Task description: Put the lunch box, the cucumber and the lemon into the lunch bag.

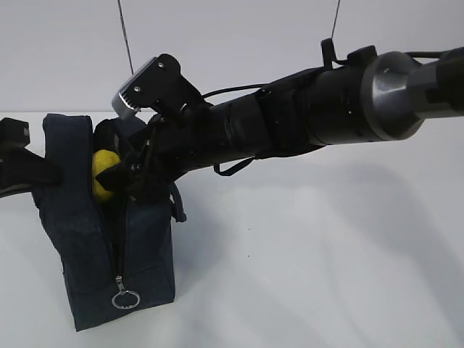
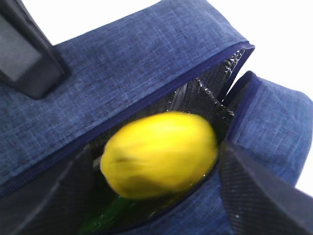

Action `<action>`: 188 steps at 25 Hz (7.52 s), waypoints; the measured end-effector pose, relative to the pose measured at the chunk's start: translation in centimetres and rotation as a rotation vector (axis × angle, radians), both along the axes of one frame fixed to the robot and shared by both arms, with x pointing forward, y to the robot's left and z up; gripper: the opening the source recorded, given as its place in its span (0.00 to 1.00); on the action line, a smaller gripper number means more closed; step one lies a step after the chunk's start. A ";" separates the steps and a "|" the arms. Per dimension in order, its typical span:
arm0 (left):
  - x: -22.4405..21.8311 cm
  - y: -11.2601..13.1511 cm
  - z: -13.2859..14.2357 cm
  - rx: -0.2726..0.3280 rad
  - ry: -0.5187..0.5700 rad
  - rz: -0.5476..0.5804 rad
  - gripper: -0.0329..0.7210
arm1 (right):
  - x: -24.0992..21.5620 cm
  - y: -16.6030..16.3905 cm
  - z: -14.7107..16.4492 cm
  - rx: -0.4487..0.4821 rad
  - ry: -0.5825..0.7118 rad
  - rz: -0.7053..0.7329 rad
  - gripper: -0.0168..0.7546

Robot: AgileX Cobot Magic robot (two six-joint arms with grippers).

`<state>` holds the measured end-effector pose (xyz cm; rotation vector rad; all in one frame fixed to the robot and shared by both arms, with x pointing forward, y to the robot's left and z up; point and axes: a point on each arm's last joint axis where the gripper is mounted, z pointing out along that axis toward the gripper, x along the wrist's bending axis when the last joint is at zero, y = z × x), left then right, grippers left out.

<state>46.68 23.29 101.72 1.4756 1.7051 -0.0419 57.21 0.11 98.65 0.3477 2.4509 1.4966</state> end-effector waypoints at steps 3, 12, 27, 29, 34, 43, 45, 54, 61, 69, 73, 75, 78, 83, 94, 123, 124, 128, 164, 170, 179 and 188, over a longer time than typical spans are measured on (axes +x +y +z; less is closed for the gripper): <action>0.0 0.0 0.0 0.000 0.000 0.000 0.04 | 0.0 0.0 0.0 0.000 0.000 0.000 0.82; 0.0 0.0 0.0 0.000 0.000 0.000 0.04 | -0.9 -0.3 2.2 -0.015 -0.082 0.073 0.78; 0.0 0.0 0.0 0.001 -0.002 0.003 0.04 | -2.3 -2.1 6.8 0.115 0.305 -0.169 0.77; 0.0 0.0 0.0 0.001 -0.002 0.003 0.04 | -2.5 -2.4 6.5 0.066 0.350 -0.183 0.77; 0.0 0.0 0.0 0.001 -0.002 0.003 0.04 | -2.1 -4.3 5.6 0.014 0.555 -0.272 0.77; 0.0 0.0 0.0 0.001 -0.002 0.003 0.04 | -0.7 -6.8 5.9 0.102 0.725 -0.335 0.77; 0.0 0.0 0.0 0.001 -0.002 0.003 0.04 | -0.8 -6.7 5.9 0.102 0.738 -0.323 0.77; 0.0 0.0 0.0 0.001 -0.002 0.003 0.04 | 0.3 -5.8 4.4 0.079 0.854 -0.288 0.77; 0.0 0.0 0.0 0.001 -0.002 0.003 0.04 | 2.5 -4.4 3.6 0.080 0.858 -0.264 0.77; 0.0 0.0 0.0 0.001 -0.002 0.003 0.04 | 3.4 -3.8 1.9 0.054 0.890 -0.248 0.77; 0.0 0.0 0.0 0.001 -0.002 0.003 0.04 | 3.5 -3.7 1.4 0.048 0.901 -0.250 0.77; 0.0 0.0 0.0 0.001 -0.002 0.003 0.04 | 3.5 -3.6 1.1 0.044 0.906 -0.249 0.76; 0.0 0.0 0.0 0.001 -0.002 0.003 0.04 | 3.3 -3.3 1.2 0.041 0.893 -0.230 0.64; 0.0 0.0 0.0 0.001 -0.003 0.005 0.04 | 3.2 -3.0 1.3 0.038 0.868 -0.203 0.25; 0.1 -0.1 0.1 -0.015 -0.007 0.007 0.04 | 3.1 -3.1 1.7 0.005 0.746 -0.128 0.03; 0.3 -7.5 1.3 0.034 -0.200 -0.245 0.04 | -4.2 -8.7 7.2 -0.098 0.433 -0.379 0.03; 0.3 -7.9 1.0 0.036 -0.188 -0.254 0.04 | -4.4 -9.0 6.9 -0.101 0.432 -0.386 0.03; 0.6 -9.0 -0.4 0.061 -0.158 -0.280 0.04 | -5.8 -9.8 6.5 -0.100 0.406 -0.413 0.03; 3.2 -10.1 -1.7 0.154 -0.277 -0.283 0.04 | -5.2 -9.1 4.4 -0.020 0.232 -0.551 0.03; 3.7 -10.4 -1.6 0.164 -0.296 -0.303 0.04 | -4.8 -9.2 4.4 -0.005 0.208 -0.576 0.03; 3.8 -10.4 -1.6 0.175 -0.302 -0.299 0.04 | -4.7 -9.2 4.3 -0.004 0.202 -0.581 0.10; 3.8 -10.3 -1.6 0.182 -0.303 -0.294 0.04 | -5.8 -9.3 5.8 -0.001 0.228 -0.524 0.46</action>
